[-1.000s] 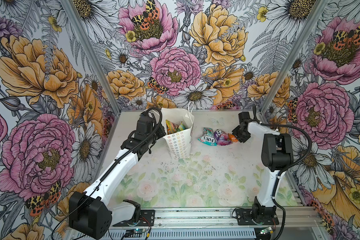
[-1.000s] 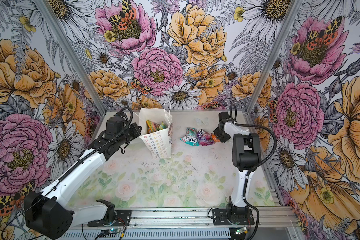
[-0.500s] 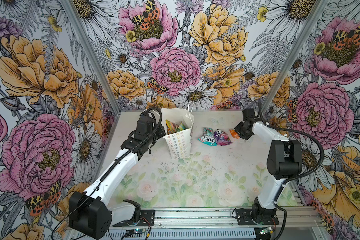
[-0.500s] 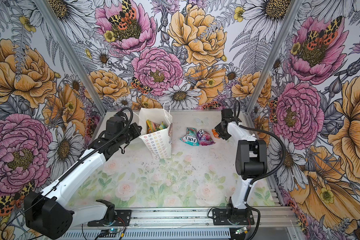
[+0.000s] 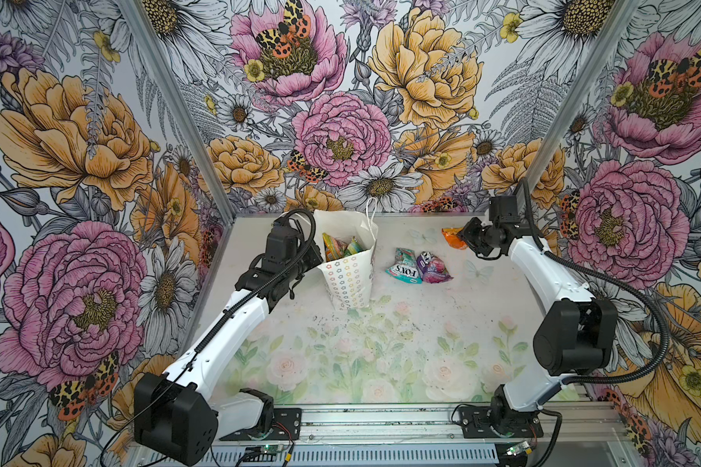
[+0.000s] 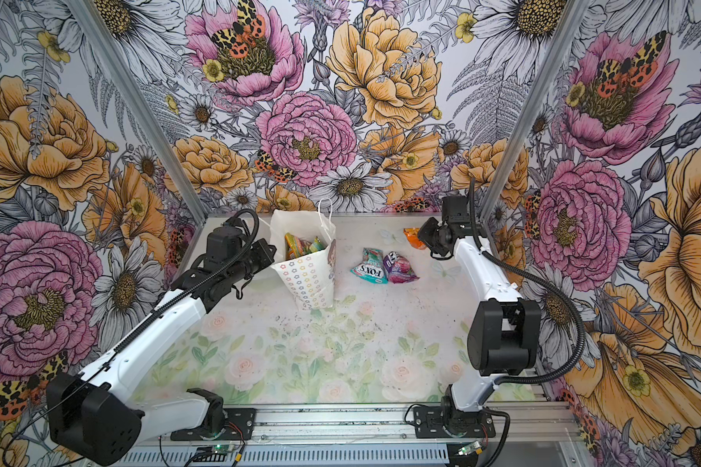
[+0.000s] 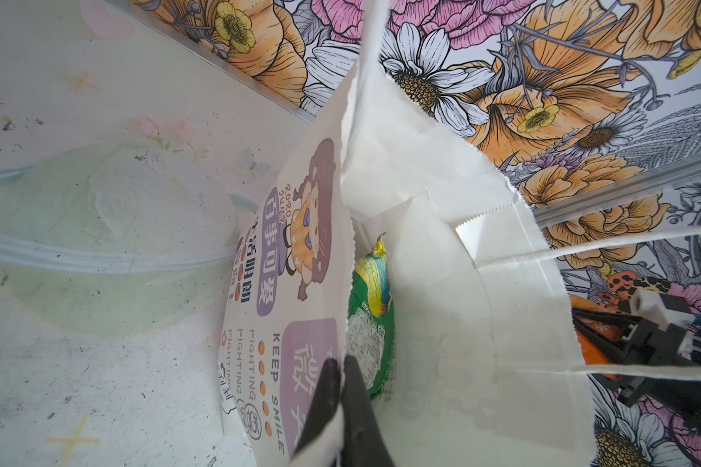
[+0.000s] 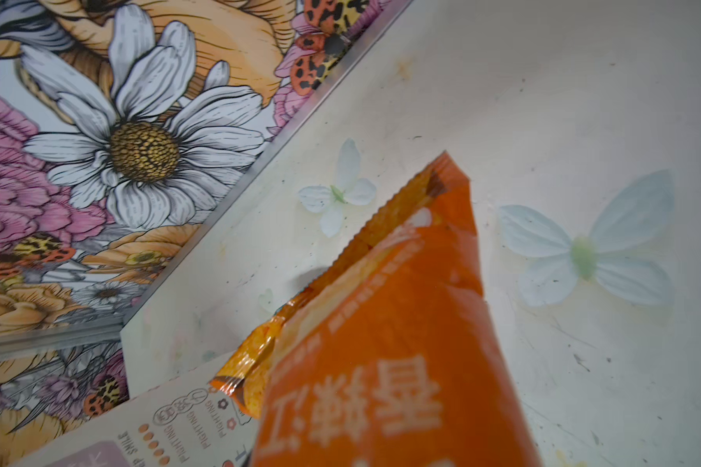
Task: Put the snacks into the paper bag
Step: 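Lift the orange packet with the right gripper off the table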
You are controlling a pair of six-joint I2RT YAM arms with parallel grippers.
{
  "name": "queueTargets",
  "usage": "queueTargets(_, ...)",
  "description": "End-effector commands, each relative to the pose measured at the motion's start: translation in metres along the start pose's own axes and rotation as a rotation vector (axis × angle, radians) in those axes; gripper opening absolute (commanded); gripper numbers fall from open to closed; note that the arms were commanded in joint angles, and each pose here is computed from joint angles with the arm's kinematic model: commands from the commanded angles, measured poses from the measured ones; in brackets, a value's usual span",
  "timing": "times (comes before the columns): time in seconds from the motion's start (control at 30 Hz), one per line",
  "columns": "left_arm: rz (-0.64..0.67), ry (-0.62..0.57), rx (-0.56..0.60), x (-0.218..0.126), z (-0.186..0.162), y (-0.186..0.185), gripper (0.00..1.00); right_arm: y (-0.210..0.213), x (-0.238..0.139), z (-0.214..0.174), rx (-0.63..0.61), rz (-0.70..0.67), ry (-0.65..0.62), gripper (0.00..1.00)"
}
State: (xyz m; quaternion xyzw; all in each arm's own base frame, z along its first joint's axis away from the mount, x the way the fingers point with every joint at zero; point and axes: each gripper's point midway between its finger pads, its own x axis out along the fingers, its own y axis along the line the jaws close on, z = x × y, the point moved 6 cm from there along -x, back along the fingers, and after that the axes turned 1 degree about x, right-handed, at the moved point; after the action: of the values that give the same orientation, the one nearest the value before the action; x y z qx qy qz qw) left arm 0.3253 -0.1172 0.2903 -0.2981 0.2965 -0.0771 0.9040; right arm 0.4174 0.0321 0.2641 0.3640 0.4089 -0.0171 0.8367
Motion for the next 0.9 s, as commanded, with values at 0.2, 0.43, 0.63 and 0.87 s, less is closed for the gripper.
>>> queueTargets(0.2, -0.013, -0.013, -0.006, -0.01, 0.002, 0.0, 0.0, 0.094, -0.078, -0.003, -0.288, 0.352, -0.122, 0.12)
queueTargets(0.43, -0.017, -0.017, -0.004, -0.012, 0.003, 0.0, 0.0, 0.147, -0.137, -0.028, -0.518, 0.488, -0.239, 0.11)
queueTargets(0.63, -0.02, -0.021, -0.005, -0.013, 0.003, -0.001, 0.0, 0.179, -0.171, -0.055, -0.69, 0.566, -0.317, 0.1)
queueTargets(0.87, -0.024, -0.02, -0.003, -0.014, 0.003, -0.001, 0.0, 0.215, -0.188, -0.087, -0.819, 0.644, -0.34, 0.1)
